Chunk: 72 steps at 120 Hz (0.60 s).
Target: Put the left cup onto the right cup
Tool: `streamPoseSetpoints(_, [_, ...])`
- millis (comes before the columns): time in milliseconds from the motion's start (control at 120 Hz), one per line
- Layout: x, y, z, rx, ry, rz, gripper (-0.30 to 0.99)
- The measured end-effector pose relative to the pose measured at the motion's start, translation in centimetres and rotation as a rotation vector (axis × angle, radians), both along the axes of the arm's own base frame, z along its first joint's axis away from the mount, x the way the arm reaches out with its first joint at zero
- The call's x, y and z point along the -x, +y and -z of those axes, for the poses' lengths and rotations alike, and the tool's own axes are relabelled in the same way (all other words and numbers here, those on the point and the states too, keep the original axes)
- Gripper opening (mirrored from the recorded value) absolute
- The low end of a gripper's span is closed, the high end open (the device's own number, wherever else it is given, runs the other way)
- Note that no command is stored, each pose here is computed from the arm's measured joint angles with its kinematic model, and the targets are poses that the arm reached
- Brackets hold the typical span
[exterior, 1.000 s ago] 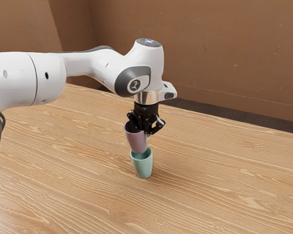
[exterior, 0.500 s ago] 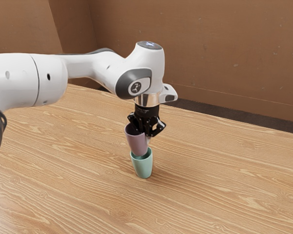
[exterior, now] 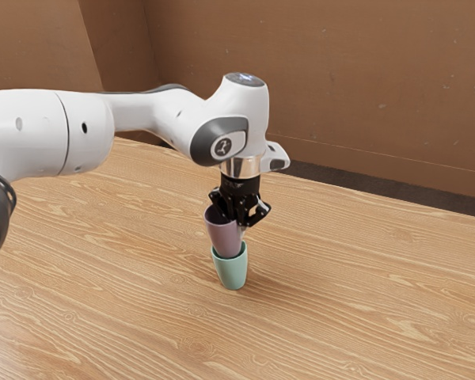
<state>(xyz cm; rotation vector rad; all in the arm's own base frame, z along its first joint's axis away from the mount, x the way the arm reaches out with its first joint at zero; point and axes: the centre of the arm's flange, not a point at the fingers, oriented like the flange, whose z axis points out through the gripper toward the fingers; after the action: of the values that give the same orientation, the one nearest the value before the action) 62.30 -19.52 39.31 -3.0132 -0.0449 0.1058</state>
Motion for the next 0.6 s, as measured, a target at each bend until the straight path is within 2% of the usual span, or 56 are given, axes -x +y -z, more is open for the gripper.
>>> streamPoseSetpoints(600, [-0.2,-0.2,1.6,-0.005,0.019,-0.003,-0.08])
